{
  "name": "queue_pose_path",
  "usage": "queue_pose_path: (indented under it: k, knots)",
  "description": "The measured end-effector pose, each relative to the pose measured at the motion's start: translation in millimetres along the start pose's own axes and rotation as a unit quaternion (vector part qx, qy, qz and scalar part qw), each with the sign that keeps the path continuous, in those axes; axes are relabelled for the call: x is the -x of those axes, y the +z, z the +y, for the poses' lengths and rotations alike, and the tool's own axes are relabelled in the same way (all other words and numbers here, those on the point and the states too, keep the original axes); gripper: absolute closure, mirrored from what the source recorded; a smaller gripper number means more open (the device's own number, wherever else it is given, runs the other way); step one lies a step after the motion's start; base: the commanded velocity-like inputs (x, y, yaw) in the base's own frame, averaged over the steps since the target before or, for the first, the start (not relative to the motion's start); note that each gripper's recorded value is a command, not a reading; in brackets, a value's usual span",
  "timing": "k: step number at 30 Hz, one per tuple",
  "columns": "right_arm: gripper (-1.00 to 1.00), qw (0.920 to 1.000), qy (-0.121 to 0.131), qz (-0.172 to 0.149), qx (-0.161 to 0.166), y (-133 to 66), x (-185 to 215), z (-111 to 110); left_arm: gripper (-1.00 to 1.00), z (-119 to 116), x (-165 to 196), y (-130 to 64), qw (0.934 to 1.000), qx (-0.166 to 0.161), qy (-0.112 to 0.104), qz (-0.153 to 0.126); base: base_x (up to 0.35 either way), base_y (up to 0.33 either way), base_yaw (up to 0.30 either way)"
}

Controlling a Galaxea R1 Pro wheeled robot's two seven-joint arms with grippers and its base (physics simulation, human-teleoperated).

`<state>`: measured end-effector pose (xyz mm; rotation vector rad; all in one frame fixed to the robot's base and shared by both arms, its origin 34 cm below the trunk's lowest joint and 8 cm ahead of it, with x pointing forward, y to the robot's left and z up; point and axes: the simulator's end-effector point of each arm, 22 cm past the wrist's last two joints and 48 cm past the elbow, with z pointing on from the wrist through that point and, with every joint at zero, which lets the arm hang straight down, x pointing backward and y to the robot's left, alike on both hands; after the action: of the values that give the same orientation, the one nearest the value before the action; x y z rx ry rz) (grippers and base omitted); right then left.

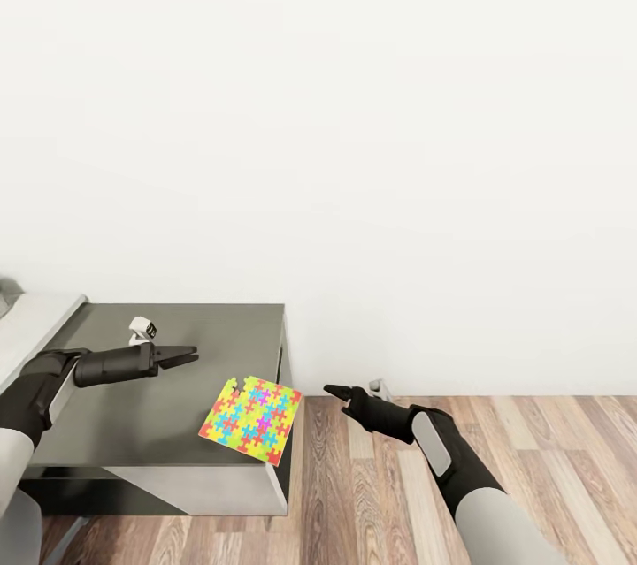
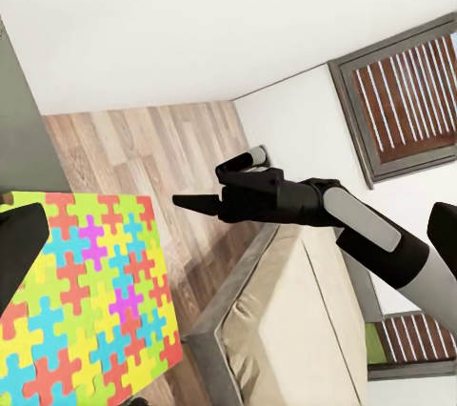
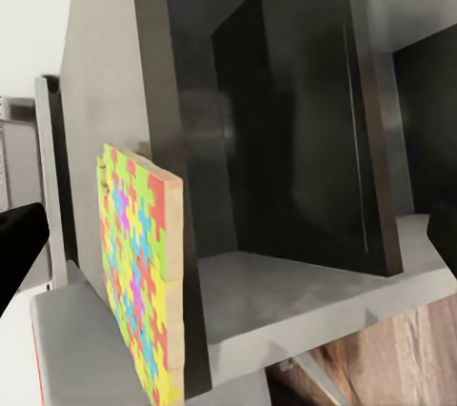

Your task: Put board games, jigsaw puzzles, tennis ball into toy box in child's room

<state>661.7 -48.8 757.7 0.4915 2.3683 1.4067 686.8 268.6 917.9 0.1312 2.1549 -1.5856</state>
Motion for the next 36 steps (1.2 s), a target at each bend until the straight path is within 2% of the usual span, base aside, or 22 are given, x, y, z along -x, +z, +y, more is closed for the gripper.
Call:
queue_pose_path:
  k: [19,36]
  knots:
    - [-1.00,1.0000,0.000,0.001,0.001,1.1,-1.2,1.4,-1.00,0.0,0.1,-0.1,1.0000,0.000,0.000,0.000,0.000,0.060,0.000]
    - [-1.00,1.0000,0.000,0.001,0.001,0.8,-0.6,1.3,-1.00,0.1,-0.3,0.2,1.0000,0.000,0.001,0.001,0.000,0.115,0.000]
